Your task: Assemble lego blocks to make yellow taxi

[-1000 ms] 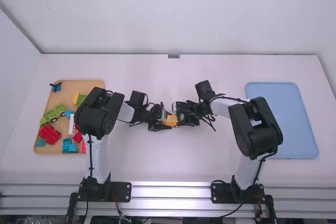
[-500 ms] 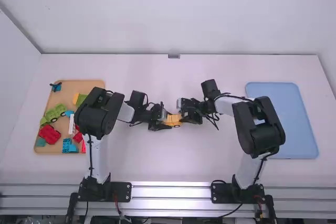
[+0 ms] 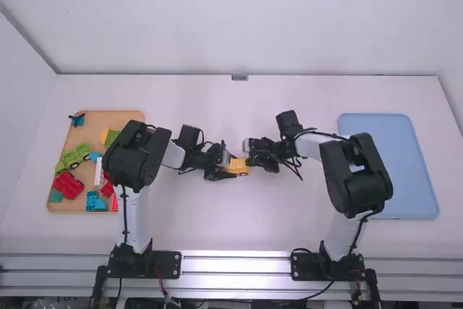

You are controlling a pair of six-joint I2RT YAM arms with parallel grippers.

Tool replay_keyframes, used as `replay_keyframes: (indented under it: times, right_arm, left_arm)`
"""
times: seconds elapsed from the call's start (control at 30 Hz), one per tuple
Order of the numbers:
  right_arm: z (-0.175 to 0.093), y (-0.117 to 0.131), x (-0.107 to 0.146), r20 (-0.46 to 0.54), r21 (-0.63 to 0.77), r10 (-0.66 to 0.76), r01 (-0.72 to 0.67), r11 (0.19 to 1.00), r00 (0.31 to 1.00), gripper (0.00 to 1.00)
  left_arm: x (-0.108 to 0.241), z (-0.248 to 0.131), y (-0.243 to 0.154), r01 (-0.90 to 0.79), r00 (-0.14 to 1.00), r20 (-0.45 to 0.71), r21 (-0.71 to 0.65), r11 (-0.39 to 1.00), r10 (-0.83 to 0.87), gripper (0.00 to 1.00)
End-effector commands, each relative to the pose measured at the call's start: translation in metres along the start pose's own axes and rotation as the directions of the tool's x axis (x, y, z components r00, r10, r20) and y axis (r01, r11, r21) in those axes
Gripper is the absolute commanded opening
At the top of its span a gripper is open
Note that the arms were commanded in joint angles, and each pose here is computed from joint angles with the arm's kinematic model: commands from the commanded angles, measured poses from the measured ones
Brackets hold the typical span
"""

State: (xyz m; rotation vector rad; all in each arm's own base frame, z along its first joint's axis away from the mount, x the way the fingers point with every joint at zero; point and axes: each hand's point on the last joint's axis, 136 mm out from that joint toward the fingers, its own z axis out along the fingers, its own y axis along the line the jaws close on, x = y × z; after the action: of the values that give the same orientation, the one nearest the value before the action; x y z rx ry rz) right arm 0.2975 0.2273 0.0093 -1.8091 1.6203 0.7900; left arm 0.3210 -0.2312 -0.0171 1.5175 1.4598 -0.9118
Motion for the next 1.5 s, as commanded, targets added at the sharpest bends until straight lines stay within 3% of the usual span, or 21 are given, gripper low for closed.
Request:
replay_keyframes:
  times: [0.0, 0.43, 0.53, 0.6, 0.67, 0.7, 0.73, 0.77, 0.8, 0.87, 0.9, 0.97, 1.0, 1.03, 1.3, 1.47]
  right_arm:
    - [0.009, 0.002, 0.003, -0.045, -0.011, -0.024, 0.024, 1.0, 0.999, 0.06]
    - [0.021, 0.012, 0.01, -0.156, -0.035, -0.053, 0.048, 0.998, 0.986, 0.02]
    - [0.022, 0.011, 0.005, -0.132, -0.037, -0.069, 0.065, 0.997, 0.989, 0.0]
    - [0.019, 0.008, -0.006, -0.061, -0.036, -0.097, 0.095, 0.995, 0.993, 0.0]
    - [0.013, 0.004, -0.017, -0.003, -0.031, -0.104, 0.104, 0.994, 0.995, 0.08]
    - [0.007, 0.001, -0.023, 0.034, -0.027, -0.108, 0.109, 0.994, 0.994, 0.24]
    - [-0.001, -0.002, -0.033, 0.078, -0.019, -0.107, 0.108, 0.994, 0.991, 0.46]
    - [-0.005, -0.003, -0.036, 0.098, -0.016, -0.104, 0.106, 0.994, 0.99, 0.51]
    - [-0.014, -0.009, -0.044, 0.144, 0.0, -0.105, 0.106, 0.994, 0.984, 0.68]
    - [-0.027, -0.02, -0.05, 0.193, 0.028, -0.107, 0.103, 0.994, 0.975, 0.79]
    - [-0.029, -0.021, -0.05, 0.198, 0.032, -0.107, 0.102, 0.994, 0.974, 0.8]
    - [-0.036, -0.027, -0.051, 0.216, 0.047, -0.103, 0.095, 0.994, 0.971, 0.84]
    - [-0.039, -0.03, -0.051, 0.223, 0.053, -0.094, 0.084, 0.995, 0.97, 0.86]
    - [-0.039, -0.03, -0.05, 0.222, 0.054, -0.088, 0.078, 0.995, 0.971, 0.86]
    - [-0.035, -0.027, -0.053, 0.216, 0.038, -0.076, 0.069, 0.997, 0.974, 0.93]
    - [-0.034, -0.027, -0.053, 0.217, 0.039, -0.08, 0.073, 0.997, 0.973, 0.99]
  left_arm:
    - [0.01, 0.004, -0.009, 0.019, 1.0, -0.008, 0.022, 1.0, -0.019, 0.26]
    - [0.009, 0.004, -0.009, 0.02, 1.0, -0.007, 0.023, 1.0, -0.02, 0.25]
    - [0.01, 0.004, -0.009, 0.023, 1.0, -0.009, 0.022, 0.999, -0.023, 0.25]
    - [0.01, 0.005, -0.009, 0.023, 1.0, -0.009, 0.023, 0.999, -0.023, 0.25]
    - [0.01, 0.004, -0.009, 0.023, 1.0, -0.009, 0.021, 1.0, -0.023, 0.25]
    - [0.01, 0.004, -0.009, 0.022, 1.0, -0.009, 0.022, 1.0, -0.022, 0.26]
    - [0.01, 0.005, -0.009, 0.022, 1.0, -0.009, 0.022, 1.0, -0.022, 0.29]
    - [0.01, 0.005, -0.009, 0.022, 1.0, -0.009, 0.022, 1.0, -0.022, 0.29]
    - [0.01, 0.004, -0.009, 0.022, 1.0, -0.009, 0.021, 1.0, -0.022, 0.31]
    - [0.01, 0.004, -0.009, 0.023, 1.0, -0.01, 0.022, 1.0, -0.022, 0.35]
    - [0.01, 0.004, -0.009, 0.022, 1.0, -0.01, 0.022, 1.0, -0.022, 0.36]
    - [0.01, 0.004, -0.009, 0.022, 1.0, -0.011, 0.02, 1.0, -0.022, 0.57]
    - [0.014, 0.004, -0.007, 0.03, 0.999, -0.031, 0.01, 1.0, -0.03, 0.91]
    - [0.015, 0.004, -0.006, 0.034, 0.999, -0.037, 0.005, 0.999, -0.034, 1.0]
    - [0.011, -0.007, 0.001, 0.049, 0.997, -0.058, -0.025, 0.998, -0.051, 0.99]
    - [-0.002, -0.046, 0.01, 0.138, 0.984, -0.103, -0.089, 0.986, -0.147, 0.99]
